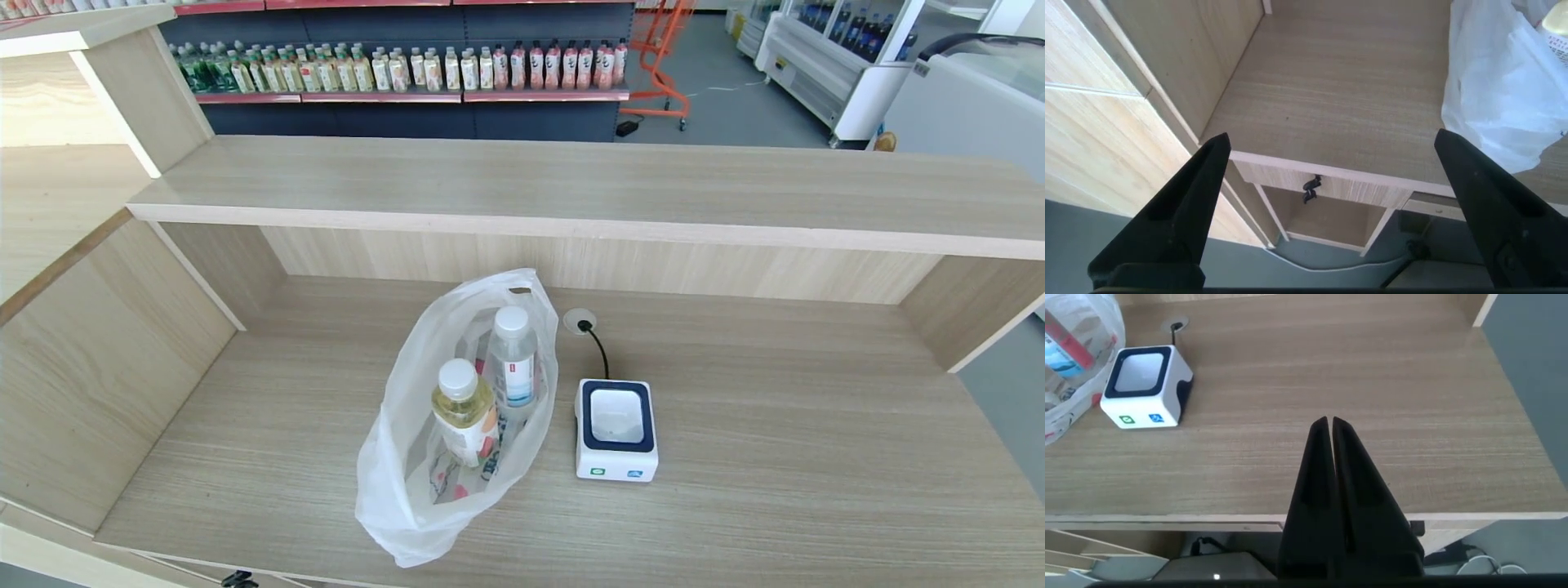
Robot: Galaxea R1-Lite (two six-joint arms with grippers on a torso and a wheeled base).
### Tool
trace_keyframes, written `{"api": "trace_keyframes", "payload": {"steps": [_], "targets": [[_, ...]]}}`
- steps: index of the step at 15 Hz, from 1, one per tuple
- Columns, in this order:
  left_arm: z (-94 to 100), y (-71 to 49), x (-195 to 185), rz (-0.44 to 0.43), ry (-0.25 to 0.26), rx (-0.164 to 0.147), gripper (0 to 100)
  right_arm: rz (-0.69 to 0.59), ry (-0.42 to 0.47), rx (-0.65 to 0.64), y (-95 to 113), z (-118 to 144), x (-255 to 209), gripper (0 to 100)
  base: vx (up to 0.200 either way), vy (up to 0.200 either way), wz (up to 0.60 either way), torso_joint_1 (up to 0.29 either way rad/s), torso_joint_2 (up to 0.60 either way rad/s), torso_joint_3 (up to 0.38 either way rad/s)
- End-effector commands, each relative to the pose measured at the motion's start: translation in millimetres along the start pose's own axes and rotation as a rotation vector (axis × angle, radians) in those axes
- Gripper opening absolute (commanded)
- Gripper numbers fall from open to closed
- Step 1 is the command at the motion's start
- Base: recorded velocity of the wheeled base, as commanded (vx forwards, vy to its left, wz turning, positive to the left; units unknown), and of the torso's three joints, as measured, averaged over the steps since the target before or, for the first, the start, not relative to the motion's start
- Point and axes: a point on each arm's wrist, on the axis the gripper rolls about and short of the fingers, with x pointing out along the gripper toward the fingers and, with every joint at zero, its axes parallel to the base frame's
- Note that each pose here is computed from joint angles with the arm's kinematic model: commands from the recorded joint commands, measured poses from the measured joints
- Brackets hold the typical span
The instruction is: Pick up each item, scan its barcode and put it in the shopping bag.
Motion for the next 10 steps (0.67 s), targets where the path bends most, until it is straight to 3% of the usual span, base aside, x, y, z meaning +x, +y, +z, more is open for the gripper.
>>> {"api": "trace_keyframes", "payload": {"steps": [1, 10], "targets": [[0.0, 0.0, 0.1, 0.001, 0.001, 0.0, 100, 0.001, 0.003, 0.0, 0.0, 0.1, 0.3, 0, 0.0, 0.0, 0.0, 0.0, 0.0, 0.0], [0.0, 0.0, 0.1, 0.001, 0.001, 0.0, 100, 0.003, 0.003, 0.001, 0.0, 0.1, 0.3, 0, 0.0, 0.0, 0.0, 0.0, 0.0, 0.0]]}}
